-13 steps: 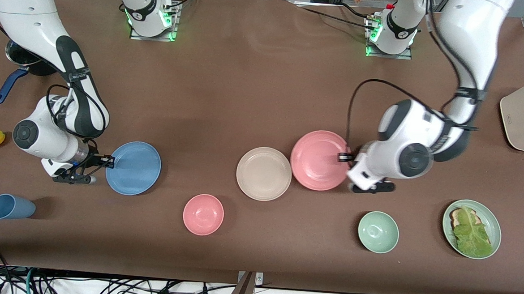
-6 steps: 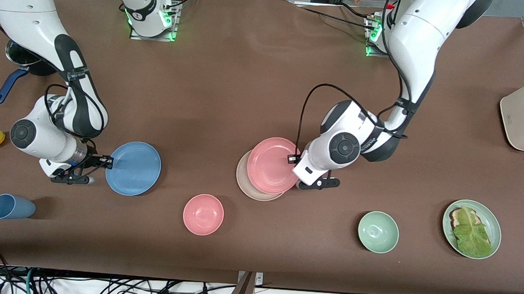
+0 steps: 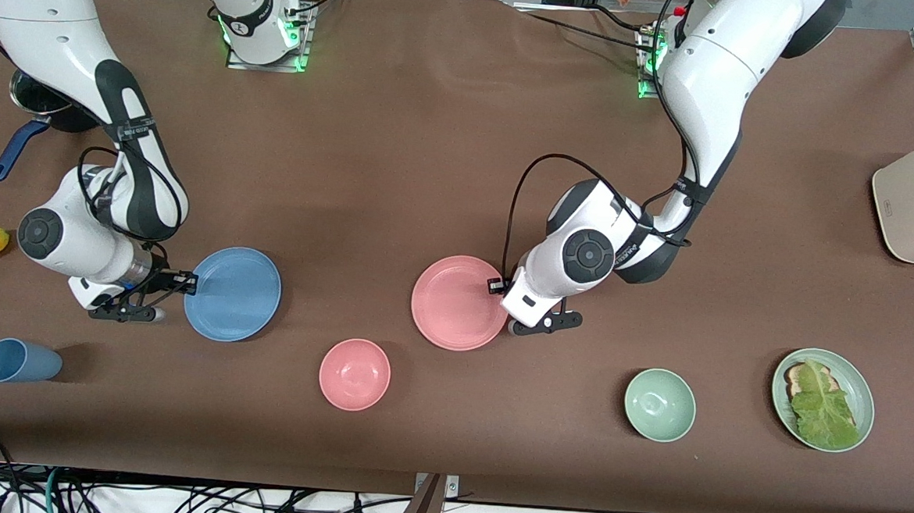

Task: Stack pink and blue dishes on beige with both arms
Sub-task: 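Release the pink plate with the left gripper while the right gripper carries the blue plate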

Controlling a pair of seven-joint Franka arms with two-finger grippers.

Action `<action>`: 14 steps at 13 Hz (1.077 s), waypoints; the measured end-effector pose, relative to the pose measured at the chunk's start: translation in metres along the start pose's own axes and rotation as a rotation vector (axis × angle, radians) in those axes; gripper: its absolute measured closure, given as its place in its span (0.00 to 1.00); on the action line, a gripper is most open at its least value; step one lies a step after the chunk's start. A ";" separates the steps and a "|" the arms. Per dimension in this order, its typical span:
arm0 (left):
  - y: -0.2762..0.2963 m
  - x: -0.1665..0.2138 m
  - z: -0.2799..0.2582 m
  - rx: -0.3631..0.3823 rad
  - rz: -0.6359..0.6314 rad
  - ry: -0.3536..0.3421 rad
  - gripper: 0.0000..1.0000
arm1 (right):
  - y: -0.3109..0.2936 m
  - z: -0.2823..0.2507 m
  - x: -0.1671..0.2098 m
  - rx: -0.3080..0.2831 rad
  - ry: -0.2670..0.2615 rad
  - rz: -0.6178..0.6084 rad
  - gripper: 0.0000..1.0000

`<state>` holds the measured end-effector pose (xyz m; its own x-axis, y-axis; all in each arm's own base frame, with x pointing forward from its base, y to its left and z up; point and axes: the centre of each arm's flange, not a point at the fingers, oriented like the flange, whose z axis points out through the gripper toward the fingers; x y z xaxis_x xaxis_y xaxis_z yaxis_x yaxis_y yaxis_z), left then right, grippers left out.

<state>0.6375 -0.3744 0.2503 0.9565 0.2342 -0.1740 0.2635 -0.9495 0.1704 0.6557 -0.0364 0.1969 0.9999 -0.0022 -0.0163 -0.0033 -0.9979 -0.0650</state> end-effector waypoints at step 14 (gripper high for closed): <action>-0.190 0.111 -0.106 0.152 -0.183 0.006 0.00 | -0.076 -0.165 0.036 0.039 -0.166 0.008 0.95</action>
<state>0.7067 -0.1460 0.3013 0.8955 0.4059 -0.1826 0.4108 -0.9116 -0.0119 0.6950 0.0289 0.3659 0.9834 0.0034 -0.1814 -0.0155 -0.9946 -0.1027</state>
